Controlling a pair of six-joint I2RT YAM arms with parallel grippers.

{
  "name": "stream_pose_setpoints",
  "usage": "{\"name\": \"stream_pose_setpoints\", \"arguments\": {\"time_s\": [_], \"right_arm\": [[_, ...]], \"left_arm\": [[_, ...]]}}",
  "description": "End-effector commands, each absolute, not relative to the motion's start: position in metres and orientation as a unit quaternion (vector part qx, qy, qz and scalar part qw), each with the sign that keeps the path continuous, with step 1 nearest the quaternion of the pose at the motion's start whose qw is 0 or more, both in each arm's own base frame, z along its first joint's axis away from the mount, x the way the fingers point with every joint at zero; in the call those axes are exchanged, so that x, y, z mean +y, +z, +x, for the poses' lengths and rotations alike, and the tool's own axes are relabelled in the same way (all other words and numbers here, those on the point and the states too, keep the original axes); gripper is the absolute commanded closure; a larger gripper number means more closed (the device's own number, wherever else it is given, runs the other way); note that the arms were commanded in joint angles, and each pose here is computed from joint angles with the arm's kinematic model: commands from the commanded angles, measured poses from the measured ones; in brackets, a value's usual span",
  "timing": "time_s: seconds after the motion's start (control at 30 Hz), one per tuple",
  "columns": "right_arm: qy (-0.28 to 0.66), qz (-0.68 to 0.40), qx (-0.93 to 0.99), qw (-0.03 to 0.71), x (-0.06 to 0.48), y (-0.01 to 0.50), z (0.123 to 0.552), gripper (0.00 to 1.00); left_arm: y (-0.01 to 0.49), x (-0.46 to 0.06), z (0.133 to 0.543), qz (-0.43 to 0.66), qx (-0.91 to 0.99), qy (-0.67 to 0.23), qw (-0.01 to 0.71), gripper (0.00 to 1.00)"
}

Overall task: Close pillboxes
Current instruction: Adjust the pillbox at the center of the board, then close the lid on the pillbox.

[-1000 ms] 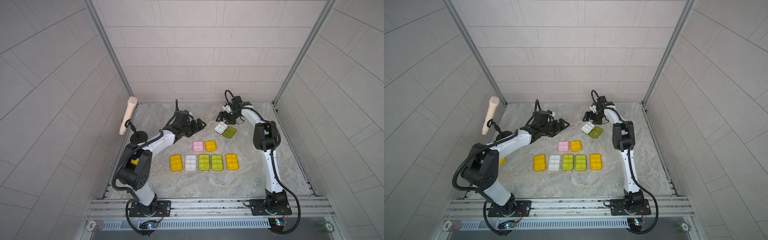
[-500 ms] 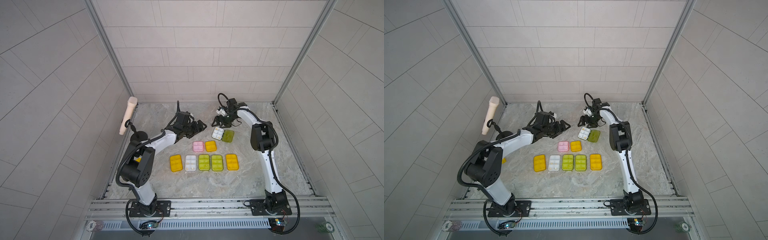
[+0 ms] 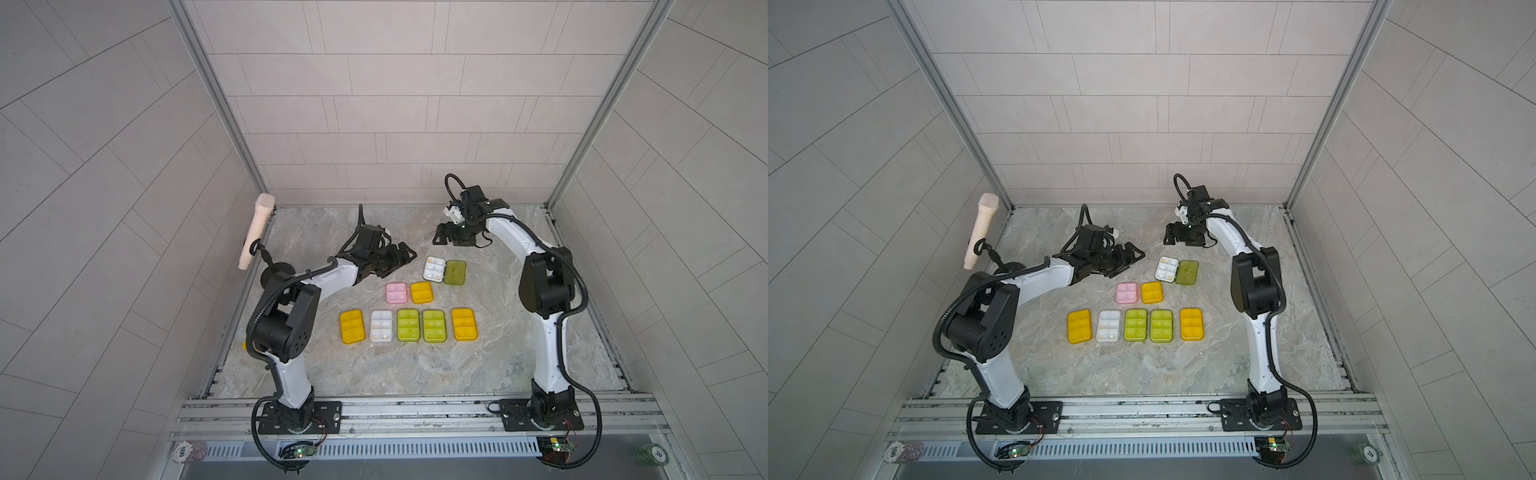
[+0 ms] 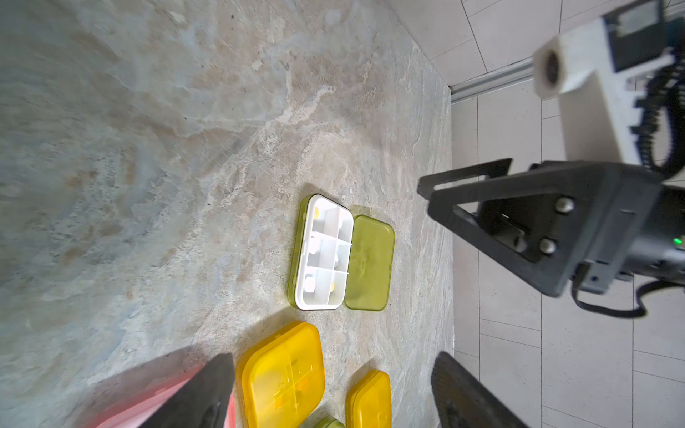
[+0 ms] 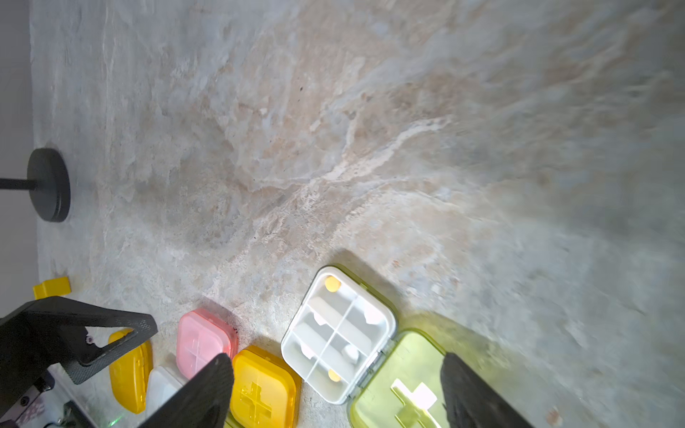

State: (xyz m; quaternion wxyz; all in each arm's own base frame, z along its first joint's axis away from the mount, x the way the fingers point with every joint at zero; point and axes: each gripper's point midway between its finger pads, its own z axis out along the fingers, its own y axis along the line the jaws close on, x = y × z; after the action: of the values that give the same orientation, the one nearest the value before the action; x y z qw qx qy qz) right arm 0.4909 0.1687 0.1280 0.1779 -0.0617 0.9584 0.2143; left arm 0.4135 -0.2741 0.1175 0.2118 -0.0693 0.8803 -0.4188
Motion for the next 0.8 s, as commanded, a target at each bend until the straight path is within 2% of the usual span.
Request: {"name": "stream_pose_setpoints", "arguments": {"time_s": [0.0, 0.27, 0.47, 0.77], "right_arm": [[0.161, -0.024, 0.963, 0.215, 0.145, 0.137, 0.487, 0.11], [0.181, 0.035, 0.954, 0.235, 0.118, 0.134, 0.453, 0.09], [0.234, 0.058, 0.950, 0.196, 0.117, 0.108, 0.438, 0.07], [0.291, 0.088, 0.938, 0.167, 0.129, 0.082, 0.437, 0.06]], "left_arm": [[0.129, -0.288, 0.420, -0.041, 0.871, -0.438, 0.219, 0.12], [0.113, -0.312, 0.435, -0.032, 0.884, -0.424, 0.194, 0.13], [0.098, -0.330, 0.445, -0.034, 0.891, -0.417, 0.180, 0.13], [0.066, -0.336, 0.435, -0.040, 0.899, -0.410, 0.147, 0.13]]}}
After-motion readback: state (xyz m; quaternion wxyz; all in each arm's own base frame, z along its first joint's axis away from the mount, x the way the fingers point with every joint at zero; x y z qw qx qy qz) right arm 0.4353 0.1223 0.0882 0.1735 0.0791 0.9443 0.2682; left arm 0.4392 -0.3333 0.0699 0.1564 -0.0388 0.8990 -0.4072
